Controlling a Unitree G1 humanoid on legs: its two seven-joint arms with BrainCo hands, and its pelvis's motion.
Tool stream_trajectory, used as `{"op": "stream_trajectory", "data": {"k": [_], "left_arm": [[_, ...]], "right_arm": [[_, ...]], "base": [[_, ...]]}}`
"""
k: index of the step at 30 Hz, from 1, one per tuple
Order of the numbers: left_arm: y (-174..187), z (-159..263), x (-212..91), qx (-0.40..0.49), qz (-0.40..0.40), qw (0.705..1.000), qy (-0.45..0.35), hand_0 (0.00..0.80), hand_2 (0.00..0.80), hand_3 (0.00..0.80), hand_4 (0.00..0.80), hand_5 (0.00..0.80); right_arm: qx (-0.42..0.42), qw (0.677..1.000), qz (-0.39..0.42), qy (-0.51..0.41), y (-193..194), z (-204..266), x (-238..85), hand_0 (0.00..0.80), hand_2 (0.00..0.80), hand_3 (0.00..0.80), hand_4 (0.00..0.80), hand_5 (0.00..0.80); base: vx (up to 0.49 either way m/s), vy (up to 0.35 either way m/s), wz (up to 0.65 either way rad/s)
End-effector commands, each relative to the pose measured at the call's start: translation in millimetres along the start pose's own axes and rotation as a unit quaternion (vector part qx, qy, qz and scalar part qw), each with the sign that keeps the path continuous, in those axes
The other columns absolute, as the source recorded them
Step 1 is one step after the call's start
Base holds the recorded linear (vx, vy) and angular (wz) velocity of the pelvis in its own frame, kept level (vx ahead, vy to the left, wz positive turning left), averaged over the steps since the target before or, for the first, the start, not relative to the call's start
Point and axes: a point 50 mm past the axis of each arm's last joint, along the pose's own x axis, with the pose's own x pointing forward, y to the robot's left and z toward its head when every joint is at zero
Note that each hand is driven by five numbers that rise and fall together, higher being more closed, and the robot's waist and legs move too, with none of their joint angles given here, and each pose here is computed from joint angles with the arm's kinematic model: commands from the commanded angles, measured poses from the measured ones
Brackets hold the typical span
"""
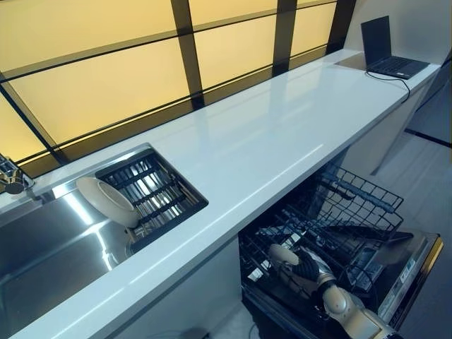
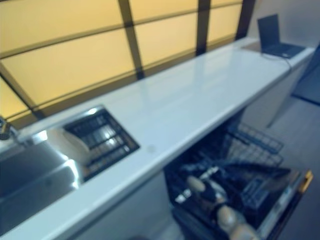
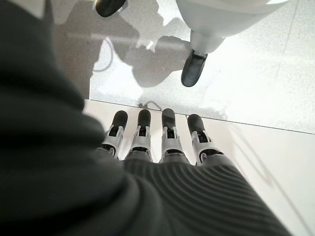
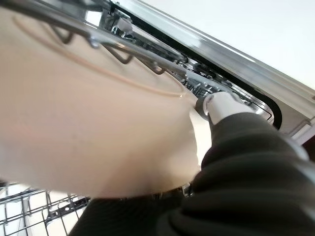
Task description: Take plates into dishwasher
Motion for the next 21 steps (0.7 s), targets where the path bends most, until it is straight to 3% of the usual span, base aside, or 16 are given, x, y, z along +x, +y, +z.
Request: {"op": "stream_trajectory", "data": {"k": [1,21], "left_arm": [[14,8,1,0.045,0.01,0.999,0.0,0.0,0.0,0.0,0.0,0.0],[11,20,1,0.069,-0.003,0.997,-0.023,0.0,0.0,0.0,0.0,0.0]], "right_arm": [[-0.031,0.999,-0.006,0.005,9,7,11,0.8,0.8,0.8,0.8,0.8],[-0.111,0.984,0.003,0.137,8,-30,24,0.8,0.8,0.8,0.8,0.8]], "base": [[-0.004,0.006,0.1],[-0.006,0.015,0.06]]}}
